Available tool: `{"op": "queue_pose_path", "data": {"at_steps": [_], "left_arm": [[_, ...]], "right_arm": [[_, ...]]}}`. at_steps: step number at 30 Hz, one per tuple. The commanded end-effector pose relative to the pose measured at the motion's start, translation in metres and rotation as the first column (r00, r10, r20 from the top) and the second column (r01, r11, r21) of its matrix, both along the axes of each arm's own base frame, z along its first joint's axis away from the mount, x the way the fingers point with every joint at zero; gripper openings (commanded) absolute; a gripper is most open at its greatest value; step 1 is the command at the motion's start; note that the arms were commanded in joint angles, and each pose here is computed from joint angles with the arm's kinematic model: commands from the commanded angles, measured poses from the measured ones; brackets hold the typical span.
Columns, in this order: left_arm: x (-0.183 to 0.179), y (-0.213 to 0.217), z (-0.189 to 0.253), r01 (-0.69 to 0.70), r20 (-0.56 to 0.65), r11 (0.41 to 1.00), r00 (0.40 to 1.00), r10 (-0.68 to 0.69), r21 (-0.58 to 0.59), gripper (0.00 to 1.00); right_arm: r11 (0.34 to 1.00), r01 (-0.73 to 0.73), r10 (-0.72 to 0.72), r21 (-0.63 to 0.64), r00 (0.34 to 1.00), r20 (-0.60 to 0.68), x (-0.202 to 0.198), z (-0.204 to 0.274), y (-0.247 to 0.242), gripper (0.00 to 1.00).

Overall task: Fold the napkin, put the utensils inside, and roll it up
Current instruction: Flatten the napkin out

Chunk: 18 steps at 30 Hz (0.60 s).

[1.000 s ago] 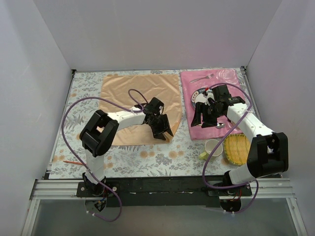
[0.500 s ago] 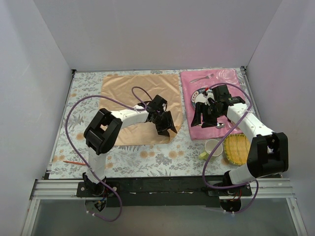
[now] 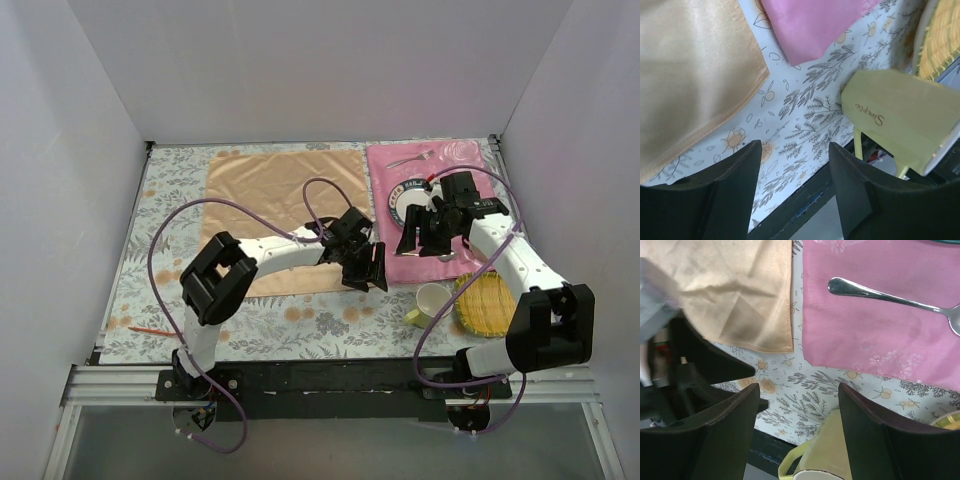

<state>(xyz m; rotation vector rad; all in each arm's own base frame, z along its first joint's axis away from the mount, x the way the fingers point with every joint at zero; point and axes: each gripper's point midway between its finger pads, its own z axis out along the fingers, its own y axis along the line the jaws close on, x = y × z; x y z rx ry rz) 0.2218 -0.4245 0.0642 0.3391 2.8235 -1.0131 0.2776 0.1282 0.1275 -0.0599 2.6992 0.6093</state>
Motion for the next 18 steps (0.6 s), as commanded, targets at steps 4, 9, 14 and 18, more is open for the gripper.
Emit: {"op": "queue_pose_path", "data": {"at_steps": [4, 9, 14, 18], "left_arm": [[0.033, 0.081, 0.066, -0.231, 0.145, 0.973, 0.962, 0.231, -0.018, 0.55], [0.087, 0.176, 0.06, -0.596, 0.077, 0.803, 0.8, 0.595, -0.013, 0.48], [0.115, 0.239, 0.035, -0.759, 0.068, 0.643, 0.65, 0.757, 0.102, 0.39], [0.127, 0.28, 0.02, -0.831, 0.074, 0.53, 0.547, 0.834, 0.169, 0.38]], "right_arm": [[0.994, -0.102, 0.103, 0.045, 0.995, -0.014, 0.01, 0.002, 0.028, 0.72], [0.976, -0.212, 0.213, 0.055, 0.977, -0.028, 0.016, -0.008, 0.069, 0.7], [0.963, -0.267, 0.269, 0.048, 0.961, -0.056, 0.02, -0.03, 0.095, 0.55], [0.95, -0.311, 0.309, 0.0, 0.944, -0.116, 0.014, -0.062, 0.104, 0.5]]}}
